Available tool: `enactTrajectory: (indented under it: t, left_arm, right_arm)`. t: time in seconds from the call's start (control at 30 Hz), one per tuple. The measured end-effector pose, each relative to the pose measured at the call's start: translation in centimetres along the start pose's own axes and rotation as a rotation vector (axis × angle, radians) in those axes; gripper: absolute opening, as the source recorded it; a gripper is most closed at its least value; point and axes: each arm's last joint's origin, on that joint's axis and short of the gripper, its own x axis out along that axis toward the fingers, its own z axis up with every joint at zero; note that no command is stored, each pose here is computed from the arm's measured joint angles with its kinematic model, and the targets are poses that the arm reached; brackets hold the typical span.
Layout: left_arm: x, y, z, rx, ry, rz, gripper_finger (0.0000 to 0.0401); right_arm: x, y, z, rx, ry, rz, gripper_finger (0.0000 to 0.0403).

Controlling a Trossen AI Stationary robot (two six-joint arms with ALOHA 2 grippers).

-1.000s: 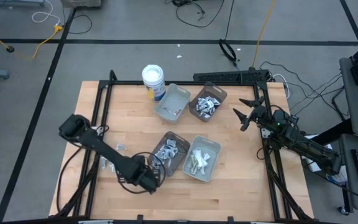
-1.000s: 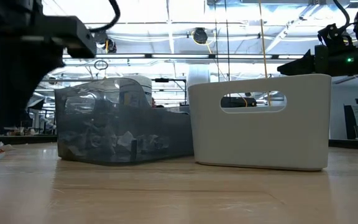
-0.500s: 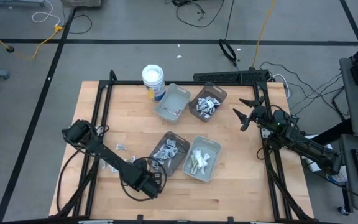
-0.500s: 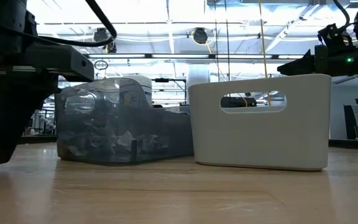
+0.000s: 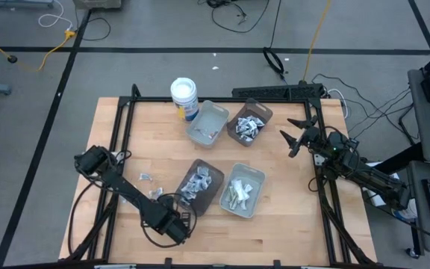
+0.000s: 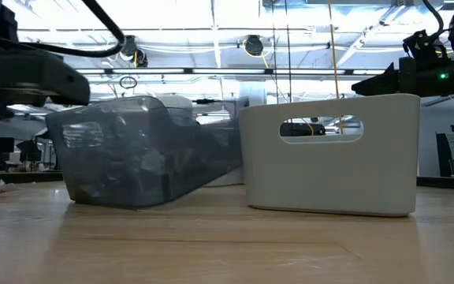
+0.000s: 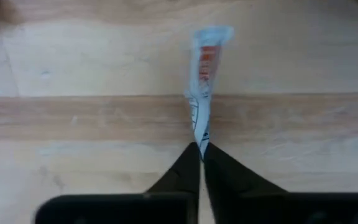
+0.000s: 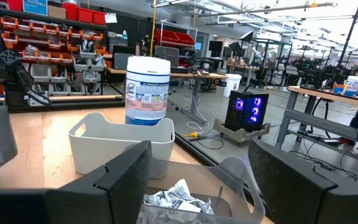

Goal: Pick & Place First Aid Supplies
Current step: Put the orange ointment pack into the top gray bin

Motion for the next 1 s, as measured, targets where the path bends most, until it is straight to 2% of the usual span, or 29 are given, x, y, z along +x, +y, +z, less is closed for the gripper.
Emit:
enactTrajectory:
  t: [0.07,0.3,0.5,0.6,1.0]
  left_arm:
    - [0.0,0.04,-0.07,-0.006,0.016,0.011,0.0008]
    - [-0.18,-0.16,0.27,-0.015,0.035,0.018,0.0031]
    - [-0.22,-0.35,0.39,-0.004,0.071,0.032,0.0023]
    - [-0.23,-0.24,0.32,-0.039,0.087,0.052,0.0024]
    - [-0.27,-0.11,0.12,-0.031,0.089,0.049,0.0101]
  right_arm:
    - [0.0,0.0,0.0,0.0,0.0,0.001,0.0263]
    - [0.0,0.0,0.0,0.0,0.0,0.0,0.0263]
    - [0.0,0.0,0.0,0.0,0.0,0.0,0.0263]
    - [0.0,0.0,0.0,0.0,0.0,0.0,0.0263]
    - [0.0,0.0,0.0,0.0,0.0,0.0,0.0263]
